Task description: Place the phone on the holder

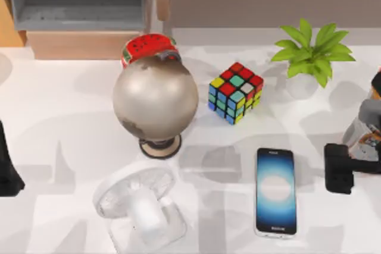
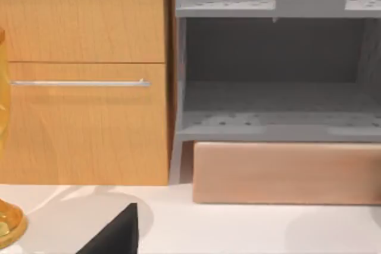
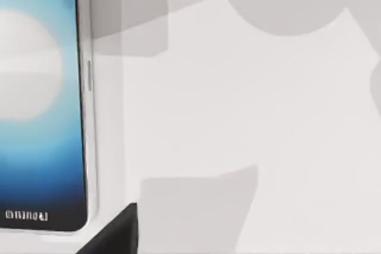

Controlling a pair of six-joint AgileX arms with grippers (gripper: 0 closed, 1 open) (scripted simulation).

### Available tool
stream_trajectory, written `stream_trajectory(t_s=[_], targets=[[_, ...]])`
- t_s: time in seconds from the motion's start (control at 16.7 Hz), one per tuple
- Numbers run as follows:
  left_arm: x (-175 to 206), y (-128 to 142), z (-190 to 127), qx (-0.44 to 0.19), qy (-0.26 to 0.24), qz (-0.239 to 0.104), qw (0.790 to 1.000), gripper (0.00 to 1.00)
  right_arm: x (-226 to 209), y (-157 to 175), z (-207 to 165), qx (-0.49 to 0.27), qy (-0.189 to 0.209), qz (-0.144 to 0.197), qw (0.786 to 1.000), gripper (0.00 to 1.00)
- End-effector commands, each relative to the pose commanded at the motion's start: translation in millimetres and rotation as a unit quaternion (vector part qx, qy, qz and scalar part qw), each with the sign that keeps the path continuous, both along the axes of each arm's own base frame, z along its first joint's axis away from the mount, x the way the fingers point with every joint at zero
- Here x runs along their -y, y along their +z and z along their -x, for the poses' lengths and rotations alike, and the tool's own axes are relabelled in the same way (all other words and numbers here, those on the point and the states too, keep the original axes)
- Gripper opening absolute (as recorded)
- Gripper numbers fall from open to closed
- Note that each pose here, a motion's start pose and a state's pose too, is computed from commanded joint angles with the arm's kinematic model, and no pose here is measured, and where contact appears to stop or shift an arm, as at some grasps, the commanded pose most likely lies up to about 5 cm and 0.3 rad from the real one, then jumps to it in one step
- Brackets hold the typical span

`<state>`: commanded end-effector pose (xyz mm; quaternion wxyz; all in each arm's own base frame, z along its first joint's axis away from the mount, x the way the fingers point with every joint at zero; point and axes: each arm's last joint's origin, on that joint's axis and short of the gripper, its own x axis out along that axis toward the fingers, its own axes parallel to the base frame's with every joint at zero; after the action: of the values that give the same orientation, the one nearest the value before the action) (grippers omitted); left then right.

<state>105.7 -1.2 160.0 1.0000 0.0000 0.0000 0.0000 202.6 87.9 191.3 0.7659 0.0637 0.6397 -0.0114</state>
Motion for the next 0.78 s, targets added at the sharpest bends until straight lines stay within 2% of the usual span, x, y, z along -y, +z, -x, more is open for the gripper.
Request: stream_trajectory(t_s=[0.3, 0.54, 0.78], targets=[[0.0, 0.0, 0.0, 0.0, 0.0, 0.0, 1.0, 1.0, -65.7, -10.4, -44.0, -0.088, -0.005, 0.035, 0.996, 1.0], [0.0, 0.0, 0.0, 0.0, 0.0, 0.0, 1.0, 1.0, -107.5, -17.2, -64.0, -0.095, -0.005, 0.035, 0.995, 1.0], [0.0, 0.0, 0.0, 0.0, 0.0, 0.0, 1.0, 1.0, -116.1, -18.0, -67.7, -0.091, -0.005, 0.031, 0.995, 1.0]])
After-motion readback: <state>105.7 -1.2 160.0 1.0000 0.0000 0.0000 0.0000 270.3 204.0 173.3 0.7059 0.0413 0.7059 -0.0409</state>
